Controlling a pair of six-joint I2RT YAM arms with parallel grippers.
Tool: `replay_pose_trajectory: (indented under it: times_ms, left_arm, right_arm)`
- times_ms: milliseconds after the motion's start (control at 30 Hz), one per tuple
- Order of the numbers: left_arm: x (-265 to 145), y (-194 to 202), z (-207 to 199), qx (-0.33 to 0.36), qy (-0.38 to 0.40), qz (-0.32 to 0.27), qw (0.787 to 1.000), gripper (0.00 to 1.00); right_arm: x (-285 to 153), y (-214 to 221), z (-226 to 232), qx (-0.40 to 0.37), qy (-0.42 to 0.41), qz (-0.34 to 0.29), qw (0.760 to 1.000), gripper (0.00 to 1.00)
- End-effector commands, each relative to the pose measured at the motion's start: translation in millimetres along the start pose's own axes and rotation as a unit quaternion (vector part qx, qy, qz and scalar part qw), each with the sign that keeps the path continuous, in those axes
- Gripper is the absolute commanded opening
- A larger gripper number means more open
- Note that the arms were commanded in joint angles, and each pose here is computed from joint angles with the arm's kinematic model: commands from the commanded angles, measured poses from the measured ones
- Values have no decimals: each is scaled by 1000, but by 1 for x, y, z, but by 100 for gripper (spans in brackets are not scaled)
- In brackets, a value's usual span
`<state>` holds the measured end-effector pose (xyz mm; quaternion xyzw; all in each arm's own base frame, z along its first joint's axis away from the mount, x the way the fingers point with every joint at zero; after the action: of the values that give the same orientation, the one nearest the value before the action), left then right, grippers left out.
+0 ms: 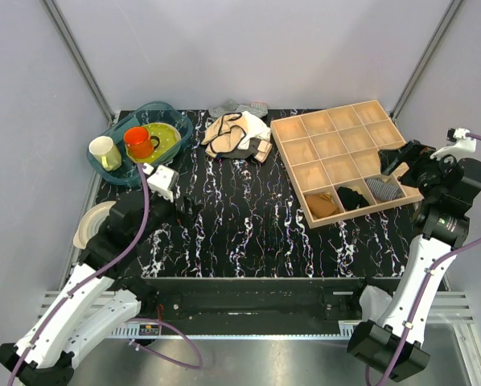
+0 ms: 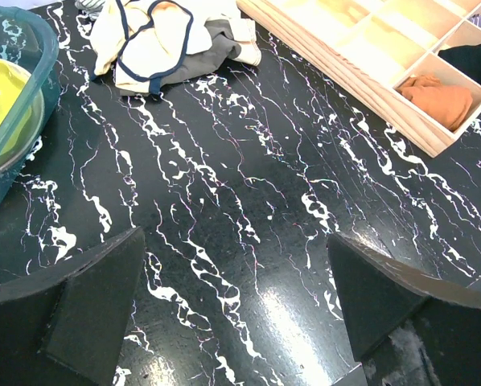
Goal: Roll the underwear
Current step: Pick up the underwear.
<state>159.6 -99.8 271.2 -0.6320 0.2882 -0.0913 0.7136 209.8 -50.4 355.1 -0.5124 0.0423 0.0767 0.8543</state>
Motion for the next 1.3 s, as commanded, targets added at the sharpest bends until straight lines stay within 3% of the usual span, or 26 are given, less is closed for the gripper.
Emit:
replay_pose_trajectory:
  times_ms: [0, 233, 333, 467, 800, 1267]
  left_arm:
    - [2, -9, 3, 4, -9, -29, 1000, 99]
    - [6, -9, 3, -7, -13, -35, 999, 99]
    - [10, -9, 4, -14, -16, -30, 999, 99]
    - [18, -8, 6, -22, -19, -14, 999, 99]
    - [32, -14, 2, -11, 10, 0, 1000, 99]
    - [56, -28, 2, -45, 2, -4, 999, 99]
  right_arm:
    - [-6, -7, 7, -14, -8, -13, 1000, 100]
    - [-6, 1, 15, -26, -69, 11, 997, 100]
    - [-10, 9, 24, -58, -146, 38, 987, 100]
    - [-15, 28, 34, -86, -267, 84, 956, 100]
    - [-7, 72, 12, -77, -284, 83, 952, 100]
    - [-12, 73, 15, -93, -286, 77, 951, 100]
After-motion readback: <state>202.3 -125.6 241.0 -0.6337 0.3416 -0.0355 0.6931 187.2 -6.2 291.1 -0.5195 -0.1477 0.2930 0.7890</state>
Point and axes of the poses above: each gripper's point midway between its finger pads, its own x axis out along the fingers, its own z axis along the line the jaws close on, y = z × x, the point moved 8 cm from there along -x, back along the fingers, and after that the axes turned 7 degrees about x, right-handed, at the moved point
